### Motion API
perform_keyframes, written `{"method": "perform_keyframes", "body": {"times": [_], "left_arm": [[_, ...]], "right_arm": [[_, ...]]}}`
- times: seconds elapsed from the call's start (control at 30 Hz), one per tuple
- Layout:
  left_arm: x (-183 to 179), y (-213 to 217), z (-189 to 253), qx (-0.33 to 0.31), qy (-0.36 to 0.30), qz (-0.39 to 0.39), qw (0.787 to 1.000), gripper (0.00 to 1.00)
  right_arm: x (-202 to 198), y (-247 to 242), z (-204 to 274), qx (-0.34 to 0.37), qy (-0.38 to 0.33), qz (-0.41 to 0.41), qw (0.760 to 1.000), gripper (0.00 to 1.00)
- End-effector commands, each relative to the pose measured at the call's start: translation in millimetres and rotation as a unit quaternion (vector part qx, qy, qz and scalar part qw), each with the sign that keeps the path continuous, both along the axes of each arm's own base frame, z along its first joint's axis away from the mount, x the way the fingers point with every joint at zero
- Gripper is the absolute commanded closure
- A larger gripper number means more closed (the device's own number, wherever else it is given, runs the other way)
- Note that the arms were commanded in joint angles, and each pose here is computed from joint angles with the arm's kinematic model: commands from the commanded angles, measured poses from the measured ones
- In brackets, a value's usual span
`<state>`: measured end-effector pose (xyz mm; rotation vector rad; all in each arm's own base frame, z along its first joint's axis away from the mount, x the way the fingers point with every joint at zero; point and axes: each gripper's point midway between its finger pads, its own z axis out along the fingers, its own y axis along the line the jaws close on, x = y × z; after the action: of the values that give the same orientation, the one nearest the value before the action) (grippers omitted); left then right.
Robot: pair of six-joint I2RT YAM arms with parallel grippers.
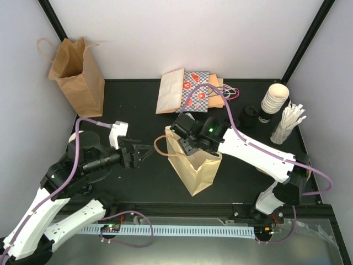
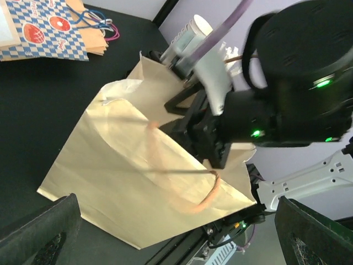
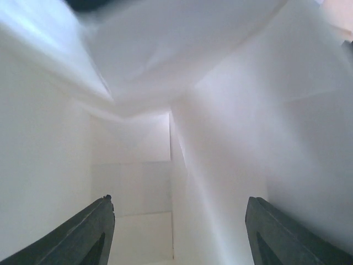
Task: Pack the takeout coffee
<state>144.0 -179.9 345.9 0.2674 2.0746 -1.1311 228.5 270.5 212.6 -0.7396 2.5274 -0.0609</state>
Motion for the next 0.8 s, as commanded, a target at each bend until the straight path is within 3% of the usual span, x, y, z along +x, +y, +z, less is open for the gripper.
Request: {"method": "perform_keyframes", "body": {"times": [0.0,0.4,0.77], "left_arm": [[0.0,-11.5,-2.4,-0.023,0.017,-0.02,0.999,0.01],[-0.3,-18.0,-9.3,-0.062,0.043,-0.022,0.997,0.02],[-4.3,-26.2,-23.0,-0.102,0.091,-0.031,0.99,0.07]], "right_arm": [[1.1,-4.6,31.2,0.011,-0.026,0.007,1.0,0.32],[2.3,1.8,97.3,0.071,-0.059,0.019,0.996,0.32],[-11.1,27.5,170.9,0.216,-0.097,0.088,0.967,0.28]]}}
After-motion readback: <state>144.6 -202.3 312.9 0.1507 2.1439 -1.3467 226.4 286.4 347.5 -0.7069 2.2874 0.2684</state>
